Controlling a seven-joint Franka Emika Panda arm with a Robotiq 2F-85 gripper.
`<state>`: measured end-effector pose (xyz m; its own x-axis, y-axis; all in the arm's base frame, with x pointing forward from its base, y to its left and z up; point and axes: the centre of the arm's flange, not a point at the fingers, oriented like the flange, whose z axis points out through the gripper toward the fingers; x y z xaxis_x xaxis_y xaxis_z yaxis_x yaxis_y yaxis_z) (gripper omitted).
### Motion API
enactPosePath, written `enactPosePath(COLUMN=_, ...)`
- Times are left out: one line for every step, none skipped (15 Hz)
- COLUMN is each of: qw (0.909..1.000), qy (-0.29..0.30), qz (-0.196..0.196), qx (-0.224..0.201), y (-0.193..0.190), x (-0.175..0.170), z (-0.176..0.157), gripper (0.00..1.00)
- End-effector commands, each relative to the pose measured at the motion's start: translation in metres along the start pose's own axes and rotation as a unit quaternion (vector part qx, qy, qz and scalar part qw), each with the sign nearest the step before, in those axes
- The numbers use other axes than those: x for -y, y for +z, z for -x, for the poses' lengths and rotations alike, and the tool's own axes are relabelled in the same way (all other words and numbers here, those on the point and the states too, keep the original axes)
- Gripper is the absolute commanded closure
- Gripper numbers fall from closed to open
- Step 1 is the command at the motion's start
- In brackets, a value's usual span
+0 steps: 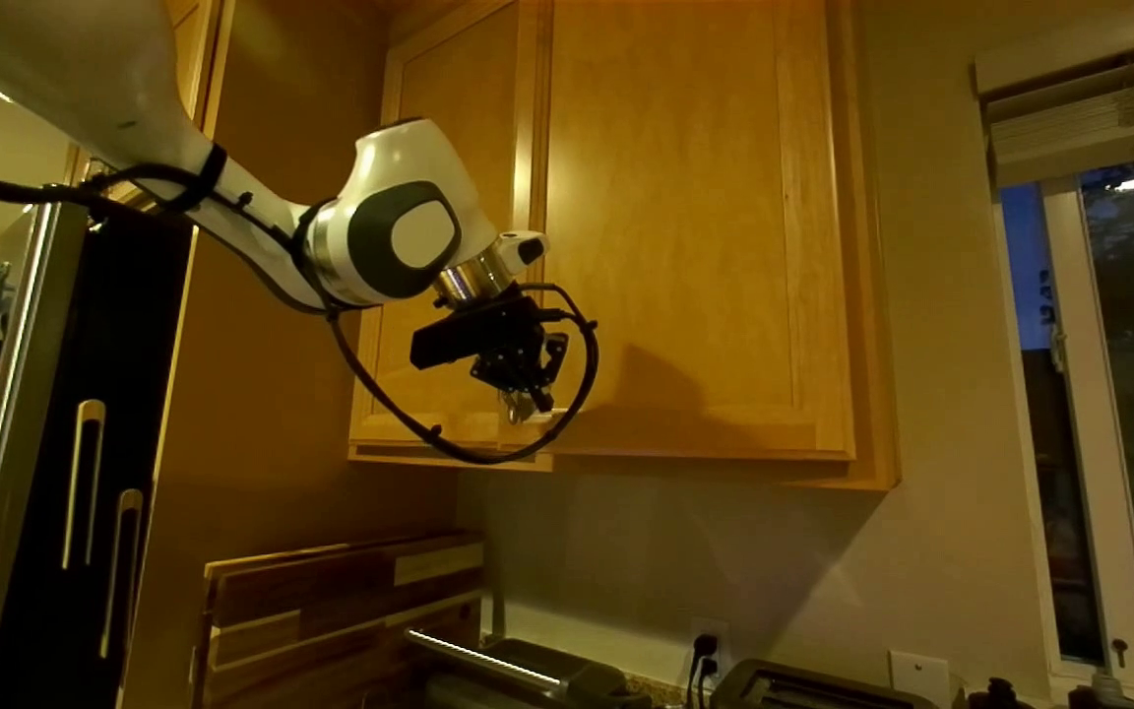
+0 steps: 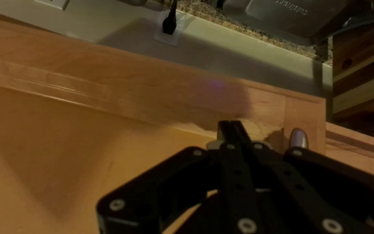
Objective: Open the top right cabinet door,take out the wooden utensil and close the door
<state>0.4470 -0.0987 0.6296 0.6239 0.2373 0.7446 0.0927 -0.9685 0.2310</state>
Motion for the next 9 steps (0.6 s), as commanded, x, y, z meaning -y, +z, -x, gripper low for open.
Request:
enactPosePath(qw=0.9999, qy=-0.009, qz=0.009, qx=-0.010, y=0.018, x=-0.005, z=-0.026, gripper=1.00)
enactPosePath(qw=0.9999, qy=-0.011, qz=0.010, qx=-0.009, y=0.023, x=-0.006, z=-0.031, gripper=1.00)
enactPosePath(qw=0.9998, qy=-0.013, qz=0.010, qx=-0.008, y=0.028, x=-0.006, z=-0.035, gripper=1.00)
enactPosePath(qw=0.9998, qy=-0.015, qz=0.011, qx=-0.007, y=0.032, x=-0.006, z=-0.040, gripper=1.00)
enactPosePath(qw=0.9998, qy=-0.017, qz=0.011, qx=-0.006, y=0.037, x=-0.005, z=-0.043, gripper=1.00)
enactPosePath(qw=0.9997, qy=-0.020, qz=0.011, qx=-0.004, y=0.041, x=-0.005, z=-0.046, gripper=1.00)
enactPosePath(qw=0.9997, qy=-0.022, qz=0.012, qx=-0.003, y=0.044, x=-0.004, z=-0.049, gripper=1.00)
enactPosePath(qw=0.9997, qy=-0.022, qz=0.012, qx=-0.003, y=0.046, x=-0.004, z=-0.050, gripper=1.00)
enactPosePath(qw=0.9997, qy=-0.021, qz=0.012, qx=0.000, y=0.049, x=-0.004, z=-0.050, gripper=1.00)
